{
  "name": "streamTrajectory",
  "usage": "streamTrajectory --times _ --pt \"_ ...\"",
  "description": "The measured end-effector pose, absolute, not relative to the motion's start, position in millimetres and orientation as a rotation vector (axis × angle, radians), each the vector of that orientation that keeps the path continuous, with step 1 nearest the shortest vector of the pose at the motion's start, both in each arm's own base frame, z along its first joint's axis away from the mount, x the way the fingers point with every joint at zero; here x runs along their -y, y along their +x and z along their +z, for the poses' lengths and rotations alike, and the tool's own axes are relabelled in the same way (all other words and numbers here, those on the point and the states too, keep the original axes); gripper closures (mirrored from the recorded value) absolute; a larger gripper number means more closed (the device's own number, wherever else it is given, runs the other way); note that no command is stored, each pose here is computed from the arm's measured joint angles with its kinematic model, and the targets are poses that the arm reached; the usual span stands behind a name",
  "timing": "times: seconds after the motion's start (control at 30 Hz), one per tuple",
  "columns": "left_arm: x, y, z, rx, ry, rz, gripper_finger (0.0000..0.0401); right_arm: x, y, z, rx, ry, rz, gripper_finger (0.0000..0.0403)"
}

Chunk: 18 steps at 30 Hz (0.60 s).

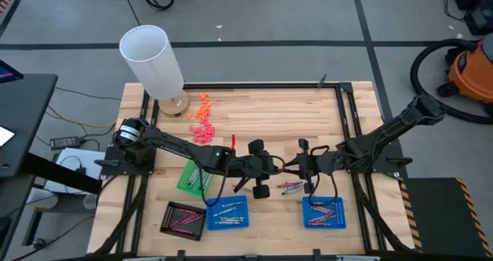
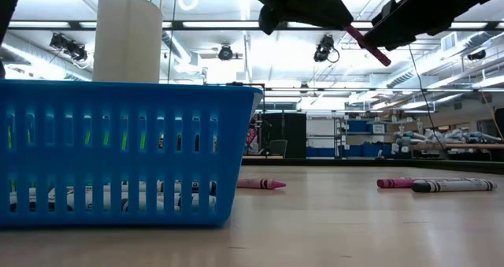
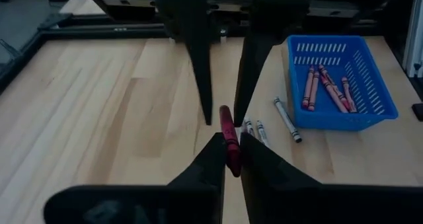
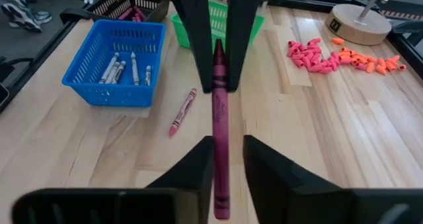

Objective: Sort crayons
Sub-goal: Put the red crayon into the black basket

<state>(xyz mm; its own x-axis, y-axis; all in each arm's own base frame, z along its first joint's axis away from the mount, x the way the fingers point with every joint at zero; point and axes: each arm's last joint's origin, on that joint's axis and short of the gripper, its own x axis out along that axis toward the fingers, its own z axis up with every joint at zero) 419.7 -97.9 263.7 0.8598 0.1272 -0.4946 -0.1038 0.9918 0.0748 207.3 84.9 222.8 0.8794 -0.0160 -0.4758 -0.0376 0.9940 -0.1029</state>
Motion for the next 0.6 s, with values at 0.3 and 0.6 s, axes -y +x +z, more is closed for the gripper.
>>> streamTrajectory --times 0.3,0.6 --pt "114 405 258 -0.647 -0.041 0.111 0.0371 -85 207 222 -0.501 -0.111 0.018 0.0259" --pt "135 359 281 -0.846 -0.278 0.052 0.0363 -86 210 227 -0.446 -0.137 0.032 0.0258"
